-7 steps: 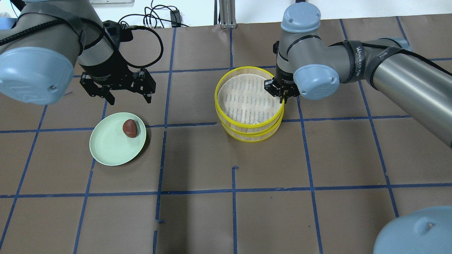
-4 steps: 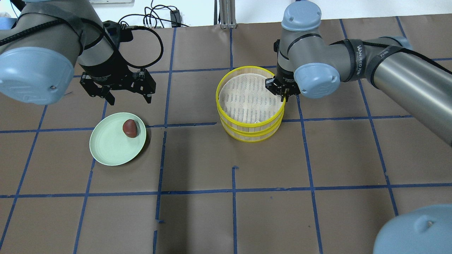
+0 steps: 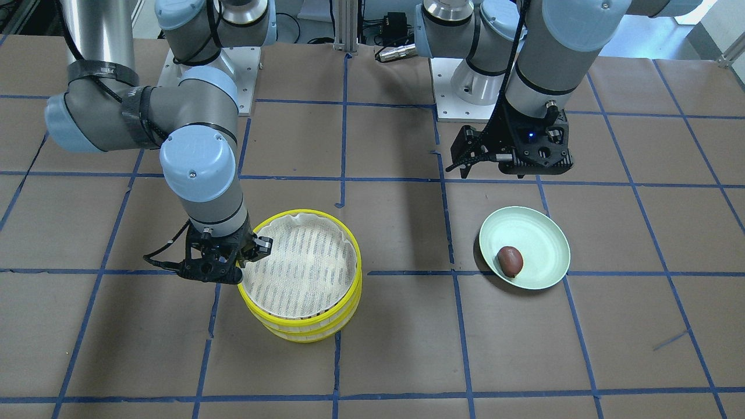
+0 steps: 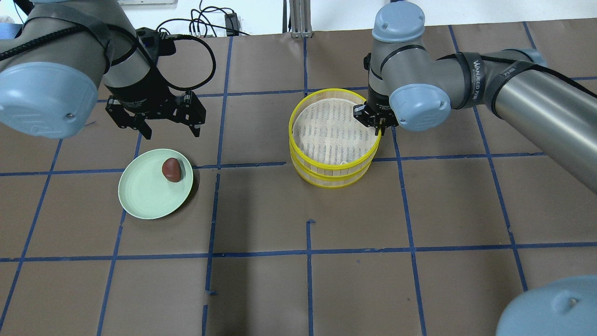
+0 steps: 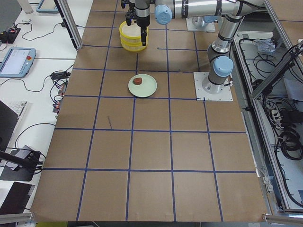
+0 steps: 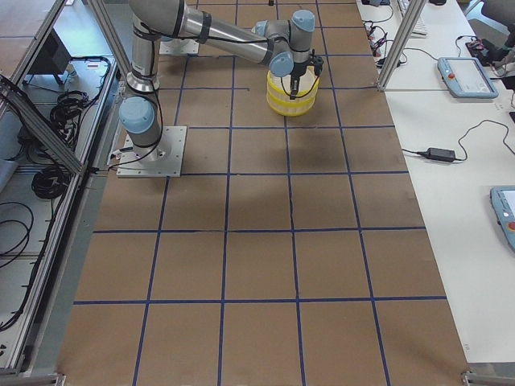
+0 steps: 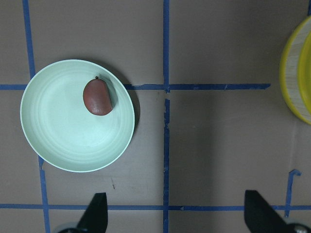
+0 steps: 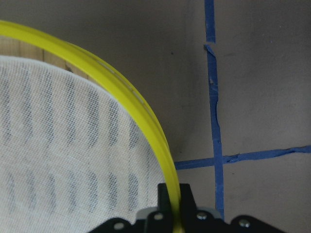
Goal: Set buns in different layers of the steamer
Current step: 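Lower the top tier onto the bottom tier and align it, right gripper, then release and raise the right gripper while the left moves to the brown bun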
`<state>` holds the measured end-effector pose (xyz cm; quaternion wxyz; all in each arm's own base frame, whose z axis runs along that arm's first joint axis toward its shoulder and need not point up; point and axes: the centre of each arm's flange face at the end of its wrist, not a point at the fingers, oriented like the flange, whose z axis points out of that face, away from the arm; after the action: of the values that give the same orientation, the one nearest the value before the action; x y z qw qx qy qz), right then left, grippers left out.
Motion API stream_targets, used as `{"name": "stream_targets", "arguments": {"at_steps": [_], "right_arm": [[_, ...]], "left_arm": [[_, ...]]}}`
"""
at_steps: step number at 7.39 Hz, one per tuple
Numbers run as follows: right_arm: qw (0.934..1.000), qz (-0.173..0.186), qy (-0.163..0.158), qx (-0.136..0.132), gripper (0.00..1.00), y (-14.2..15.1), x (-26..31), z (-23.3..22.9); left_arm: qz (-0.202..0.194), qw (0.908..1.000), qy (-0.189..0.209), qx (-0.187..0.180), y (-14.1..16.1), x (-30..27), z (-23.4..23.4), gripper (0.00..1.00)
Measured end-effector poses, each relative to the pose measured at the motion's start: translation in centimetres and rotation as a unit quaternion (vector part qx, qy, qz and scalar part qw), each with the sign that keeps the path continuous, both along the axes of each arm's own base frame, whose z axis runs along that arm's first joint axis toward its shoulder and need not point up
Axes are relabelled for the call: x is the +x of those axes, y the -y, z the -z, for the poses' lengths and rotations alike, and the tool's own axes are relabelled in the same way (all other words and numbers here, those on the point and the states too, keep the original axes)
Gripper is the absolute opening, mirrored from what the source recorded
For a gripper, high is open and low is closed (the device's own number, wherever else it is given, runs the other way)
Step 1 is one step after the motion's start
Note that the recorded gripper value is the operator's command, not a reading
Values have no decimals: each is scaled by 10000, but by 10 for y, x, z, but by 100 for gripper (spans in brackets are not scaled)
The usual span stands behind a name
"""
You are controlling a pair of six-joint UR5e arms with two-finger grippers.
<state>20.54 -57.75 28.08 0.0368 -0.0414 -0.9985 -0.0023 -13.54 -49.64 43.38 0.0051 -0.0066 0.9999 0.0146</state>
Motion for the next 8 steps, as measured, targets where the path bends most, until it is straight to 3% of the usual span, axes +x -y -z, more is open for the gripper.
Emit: {"name": "stream_targets", "arguments": {"at_steps": [5, 6, 7, 8], "right_arm": [[10000, 45, 49, -23, 23, 2, 1, 1], [10000, 53, 51, -18, 37, 1, 2, 1], [10000, 50, 52, -17, 63, 1, 2, 2], [10000, 36, 59, -19, 81, 1, 2, 2]], "left_arm": [[-5, 10000, 8, 3, 0, 0, 0, 98], [-6, 10000, 8, 4, 0, 0, 0, 98], [-7, 10000, 8, 6, 0, 0, 0, 98], [-9, 10000, 8, 7, 0, 0, 0, 98]]}}
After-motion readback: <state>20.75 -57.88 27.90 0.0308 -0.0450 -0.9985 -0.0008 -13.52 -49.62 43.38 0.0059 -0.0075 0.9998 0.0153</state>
